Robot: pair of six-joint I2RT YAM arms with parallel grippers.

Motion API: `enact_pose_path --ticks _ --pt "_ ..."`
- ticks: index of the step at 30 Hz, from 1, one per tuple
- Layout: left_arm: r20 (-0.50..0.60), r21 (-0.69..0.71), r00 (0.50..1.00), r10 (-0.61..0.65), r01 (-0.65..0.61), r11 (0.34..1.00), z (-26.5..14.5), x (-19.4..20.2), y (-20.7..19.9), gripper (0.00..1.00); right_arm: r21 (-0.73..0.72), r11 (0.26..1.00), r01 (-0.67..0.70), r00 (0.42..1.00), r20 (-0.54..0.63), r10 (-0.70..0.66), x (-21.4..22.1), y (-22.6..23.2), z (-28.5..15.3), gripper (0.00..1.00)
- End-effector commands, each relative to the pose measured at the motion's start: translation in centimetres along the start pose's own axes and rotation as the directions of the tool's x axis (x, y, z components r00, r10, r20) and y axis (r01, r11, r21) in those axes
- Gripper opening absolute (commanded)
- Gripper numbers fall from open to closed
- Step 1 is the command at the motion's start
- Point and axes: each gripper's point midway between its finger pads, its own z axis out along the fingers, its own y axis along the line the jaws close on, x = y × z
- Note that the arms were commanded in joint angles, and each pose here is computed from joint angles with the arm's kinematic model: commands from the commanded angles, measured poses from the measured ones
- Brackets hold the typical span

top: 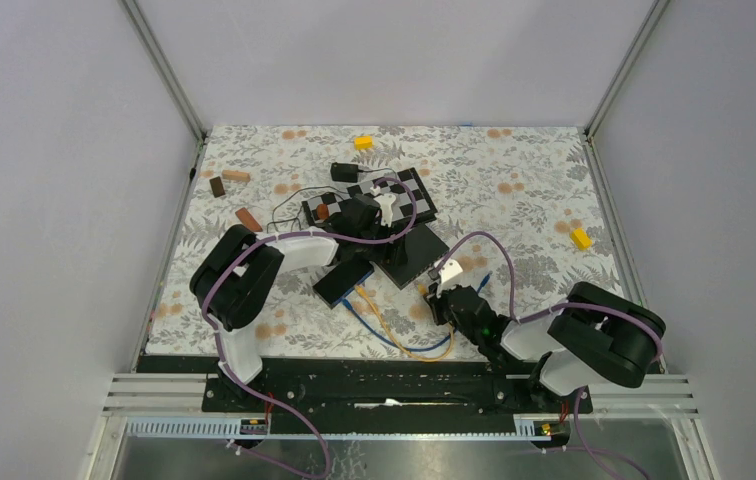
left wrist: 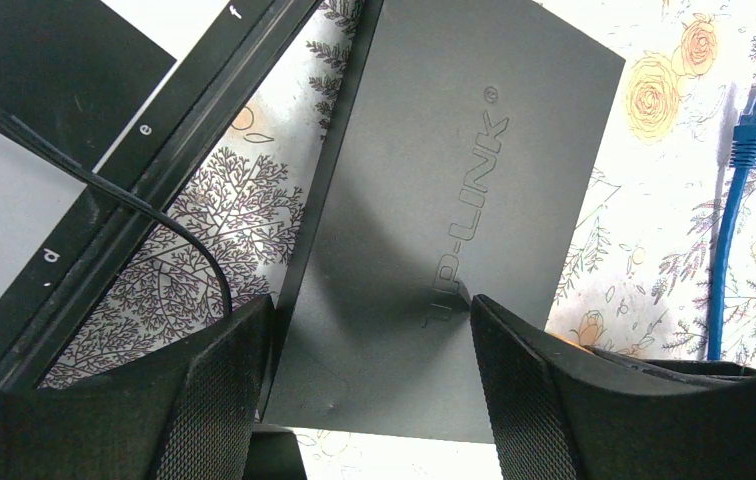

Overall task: Insert the plug into the switch port
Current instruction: Insert the connector into the switch port.

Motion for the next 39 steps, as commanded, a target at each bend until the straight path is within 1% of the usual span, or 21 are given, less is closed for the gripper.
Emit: enact_pose_path --ticks 1,28,34,39 --pt "0.006 -0.003 1.000 -0.005 0.005 1.000 0.1 -0.4 0.1 0.74 -0.044 0.999 0.014 0.996 0.090 -0.010 -2.4 1.3 0.5 0.00" --pt "-0.016 0.014 1.000 -0.013 0.013 1.000 0.6 0.3 0.1 0.72 -0.100 0.995 0.011 0.989 0.149 0.004 -3.6 2.4 0.2 0.00" --pt "-0.019 0.014 1.000 -0.014 0.014 1.000 0.7 0.4 0.1 0.73 -0.094 0.995 0.011 0.986 0.168 0.005 -4.1 2.2 -0.2 0.00" --pt "-0.021 0.016 1.000 -0.017 0.018 1.000 0.7 0.5 0.1 0.72 -0.083 0.997 0.011 0.988 0.157 0.002 -3.8 2.0 0.1 0.00"
